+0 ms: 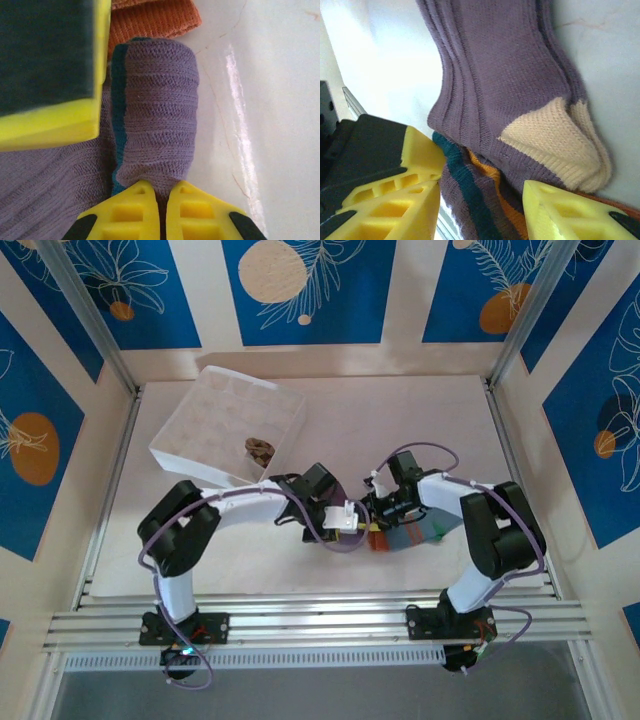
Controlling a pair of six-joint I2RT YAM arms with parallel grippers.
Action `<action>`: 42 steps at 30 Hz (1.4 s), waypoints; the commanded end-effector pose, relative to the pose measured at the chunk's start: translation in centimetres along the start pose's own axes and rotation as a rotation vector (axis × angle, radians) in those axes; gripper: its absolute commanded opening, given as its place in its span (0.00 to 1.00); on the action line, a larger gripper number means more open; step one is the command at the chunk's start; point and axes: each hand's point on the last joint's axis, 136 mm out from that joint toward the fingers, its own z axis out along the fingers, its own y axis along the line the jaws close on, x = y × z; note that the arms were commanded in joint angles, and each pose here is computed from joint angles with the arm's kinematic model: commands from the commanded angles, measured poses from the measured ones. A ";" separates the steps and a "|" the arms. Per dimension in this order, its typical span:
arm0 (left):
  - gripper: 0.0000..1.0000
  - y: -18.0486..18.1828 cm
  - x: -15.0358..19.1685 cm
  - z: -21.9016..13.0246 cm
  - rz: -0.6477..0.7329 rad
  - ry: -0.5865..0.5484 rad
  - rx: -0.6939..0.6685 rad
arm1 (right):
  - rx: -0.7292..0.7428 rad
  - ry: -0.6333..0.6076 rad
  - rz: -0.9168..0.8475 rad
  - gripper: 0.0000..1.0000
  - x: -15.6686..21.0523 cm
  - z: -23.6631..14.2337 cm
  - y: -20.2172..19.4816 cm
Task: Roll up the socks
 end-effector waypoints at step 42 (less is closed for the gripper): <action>0.27 -1.0 -0.4 -4.8 -0.147 -0.330 -0.019 | 0.359 0.154 0.078 0.00 0.6 2.4 -3.9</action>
